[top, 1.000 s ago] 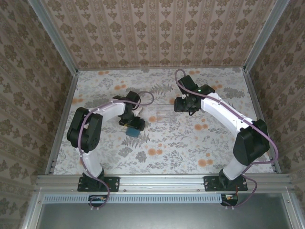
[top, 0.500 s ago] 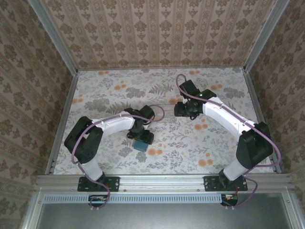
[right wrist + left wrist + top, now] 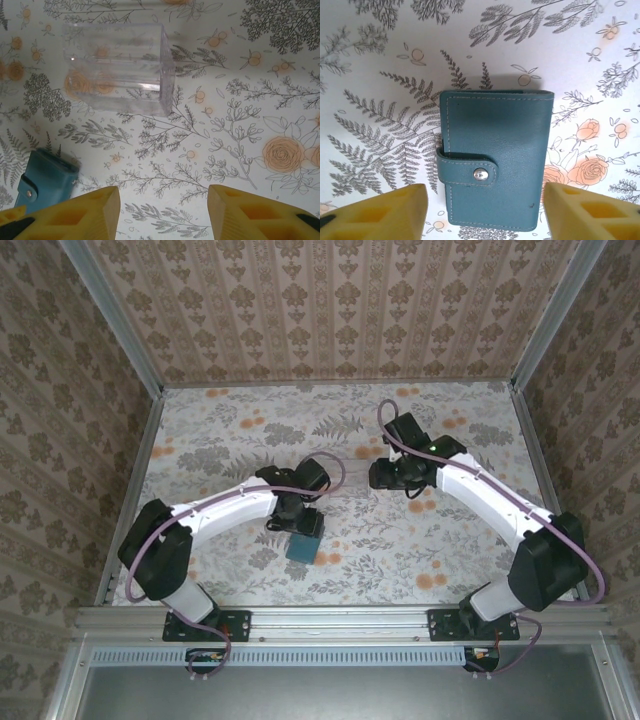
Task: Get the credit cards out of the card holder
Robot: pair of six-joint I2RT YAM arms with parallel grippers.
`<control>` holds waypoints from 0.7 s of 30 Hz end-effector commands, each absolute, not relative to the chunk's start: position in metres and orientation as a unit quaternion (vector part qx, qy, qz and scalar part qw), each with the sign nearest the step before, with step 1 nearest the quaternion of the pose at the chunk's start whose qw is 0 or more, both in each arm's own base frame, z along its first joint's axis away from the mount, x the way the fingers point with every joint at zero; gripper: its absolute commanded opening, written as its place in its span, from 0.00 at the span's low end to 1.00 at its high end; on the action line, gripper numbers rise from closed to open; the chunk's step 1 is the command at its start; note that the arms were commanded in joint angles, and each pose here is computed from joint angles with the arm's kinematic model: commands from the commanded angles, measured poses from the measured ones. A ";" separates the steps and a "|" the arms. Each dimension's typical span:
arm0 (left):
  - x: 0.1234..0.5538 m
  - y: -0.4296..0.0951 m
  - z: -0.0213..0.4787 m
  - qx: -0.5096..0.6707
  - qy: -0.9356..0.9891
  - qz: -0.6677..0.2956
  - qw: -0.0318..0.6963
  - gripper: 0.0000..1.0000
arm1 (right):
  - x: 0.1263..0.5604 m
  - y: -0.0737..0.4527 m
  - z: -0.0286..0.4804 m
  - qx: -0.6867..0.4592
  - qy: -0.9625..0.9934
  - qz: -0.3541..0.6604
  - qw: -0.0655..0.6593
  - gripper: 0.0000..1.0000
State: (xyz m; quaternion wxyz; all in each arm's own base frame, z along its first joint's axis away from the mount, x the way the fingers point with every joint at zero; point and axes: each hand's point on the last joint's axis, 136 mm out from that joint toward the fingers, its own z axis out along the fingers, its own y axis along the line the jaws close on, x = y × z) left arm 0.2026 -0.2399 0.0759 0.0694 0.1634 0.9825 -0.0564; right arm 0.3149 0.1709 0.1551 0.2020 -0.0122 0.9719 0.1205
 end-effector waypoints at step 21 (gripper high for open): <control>0.194 -0.235 0.025 0.167 0.985 -0.040 0.014 0.40 | 0.296 0.174 0.145 0.009 0.971 0.150 0.184 0.44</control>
